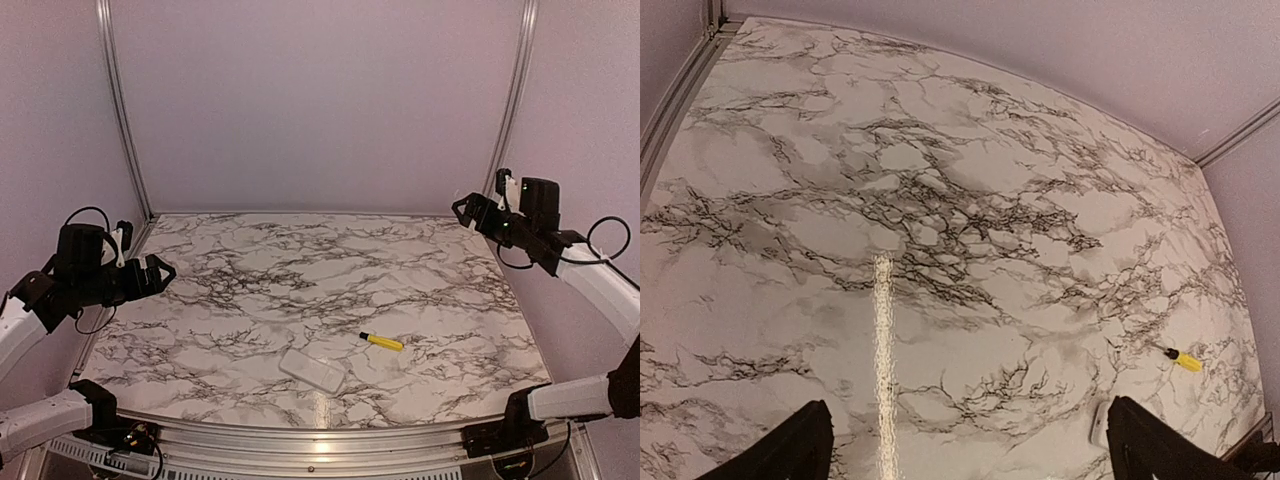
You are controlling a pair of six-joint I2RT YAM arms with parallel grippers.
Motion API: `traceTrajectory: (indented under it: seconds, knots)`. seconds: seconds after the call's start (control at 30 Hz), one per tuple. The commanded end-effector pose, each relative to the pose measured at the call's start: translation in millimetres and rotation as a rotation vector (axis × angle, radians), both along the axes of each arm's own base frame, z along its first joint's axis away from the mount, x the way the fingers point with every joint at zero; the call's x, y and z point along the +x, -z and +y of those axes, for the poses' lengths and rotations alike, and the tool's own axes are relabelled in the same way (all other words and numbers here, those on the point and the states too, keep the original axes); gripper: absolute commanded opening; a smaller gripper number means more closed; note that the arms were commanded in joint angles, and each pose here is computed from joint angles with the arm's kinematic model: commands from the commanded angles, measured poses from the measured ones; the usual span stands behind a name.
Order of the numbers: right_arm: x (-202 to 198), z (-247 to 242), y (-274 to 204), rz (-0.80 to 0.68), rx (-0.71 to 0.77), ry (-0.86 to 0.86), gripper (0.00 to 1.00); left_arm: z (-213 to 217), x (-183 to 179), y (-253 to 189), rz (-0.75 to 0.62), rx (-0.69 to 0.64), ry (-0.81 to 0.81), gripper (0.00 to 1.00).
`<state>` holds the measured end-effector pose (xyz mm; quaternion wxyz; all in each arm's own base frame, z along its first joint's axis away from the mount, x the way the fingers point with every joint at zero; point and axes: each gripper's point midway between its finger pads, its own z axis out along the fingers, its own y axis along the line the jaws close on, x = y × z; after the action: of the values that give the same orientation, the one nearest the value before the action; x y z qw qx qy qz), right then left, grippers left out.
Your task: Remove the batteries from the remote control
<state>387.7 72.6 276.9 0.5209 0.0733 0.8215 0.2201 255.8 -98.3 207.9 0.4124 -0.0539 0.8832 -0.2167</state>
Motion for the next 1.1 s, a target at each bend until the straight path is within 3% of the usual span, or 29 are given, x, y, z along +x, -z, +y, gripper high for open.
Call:
traceTrajectory:
  seconds: [0.0,0.43,0.7,1.07]
  knots:
    - [-9.5,4.3,-5.9,-0.005,-0.005,-0.022,0.99,2.4,4.8,7.8,0.013,0.02,-0.02,0.99]
    - [-50.0,21.6,-3.2,0.018,-0.161,-0.188,0.99,24.4,19.2,8.2,-0.004,0.129,-0.124,0.99]
    - [-61.9,68.7,5.1,0.028,-0.18,-0.342,0.99,36.4,21.0,0.8,-0.025,0.182,-0.169,0.99]
    - [-113.4,161.2,48.0,0.045,-0.322,-0.63,0.99,11.4,16.1,-0.8,-0.074,0.112,-0.029,0.99]
